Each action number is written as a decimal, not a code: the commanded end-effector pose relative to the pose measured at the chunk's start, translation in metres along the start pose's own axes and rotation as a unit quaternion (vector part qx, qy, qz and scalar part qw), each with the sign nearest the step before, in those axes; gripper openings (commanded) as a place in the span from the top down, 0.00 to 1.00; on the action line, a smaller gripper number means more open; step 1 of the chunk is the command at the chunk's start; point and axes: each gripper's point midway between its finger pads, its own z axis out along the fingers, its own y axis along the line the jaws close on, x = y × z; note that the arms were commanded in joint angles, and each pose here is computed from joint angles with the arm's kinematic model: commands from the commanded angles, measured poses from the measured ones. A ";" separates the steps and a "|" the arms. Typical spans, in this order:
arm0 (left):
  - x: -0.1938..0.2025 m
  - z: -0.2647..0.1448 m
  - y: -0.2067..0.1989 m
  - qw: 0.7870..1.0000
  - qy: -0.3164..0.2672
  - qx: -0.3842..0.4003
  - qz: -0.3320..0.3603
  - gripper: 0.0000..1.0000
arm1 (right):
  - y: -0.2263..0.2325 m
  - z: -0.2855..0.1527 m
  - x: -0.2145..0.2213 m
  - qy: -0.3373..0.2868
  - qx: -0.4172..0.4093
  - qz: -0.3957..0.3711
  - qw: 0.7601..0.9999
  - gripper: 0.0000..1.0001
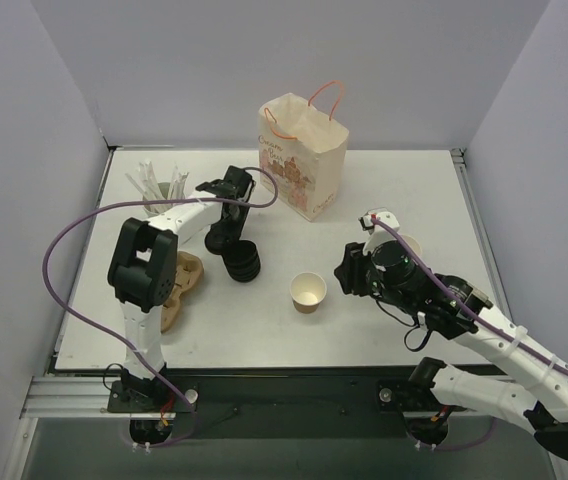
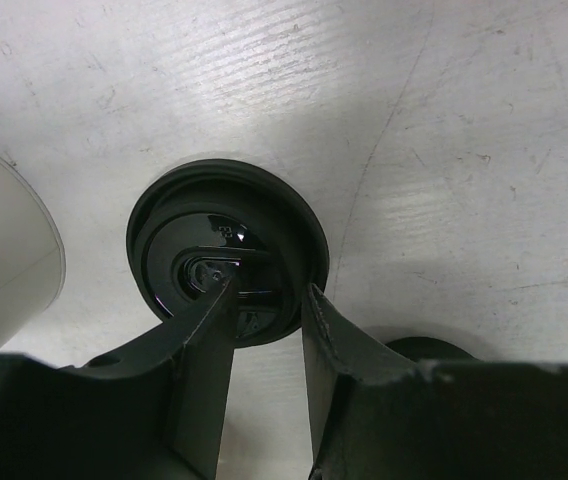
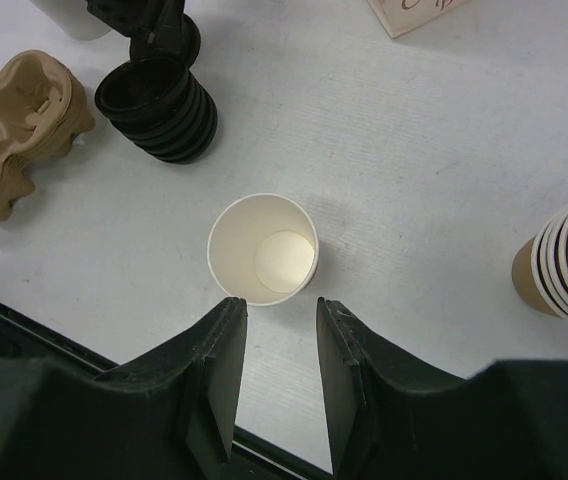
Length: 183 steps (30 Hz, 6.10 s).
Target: Pack the takeout coffee
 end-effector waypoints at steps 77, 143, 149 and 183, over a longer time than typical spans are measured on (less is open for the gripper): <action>0.065 -0.225 -0.237 0.963 -0.115 0.185 0.155 1.00 | -0.080 -0.082 -0.008 -0.100 0.119 0.060 0.986 0.65; 0.052 -0.193 -0.178 0.943 -0.142 0.298 -0.038 0.48 | 0.002 0.062 0.038 0.135 0.053 0.082 0.986 0.39; 0.062 -0.184 -0.185 0.940 -0.130 0.313 -0.046 0.49 | -0.003 0.072 0.056 0.160 0.057 0.086 0.982 0.43; 0.048 -0.205 -0.120 0.960 -0.196 0.190 -0.062 0.48 | -0.086 0.061 0.112 0.173 0.232 0.082 0.954 0.56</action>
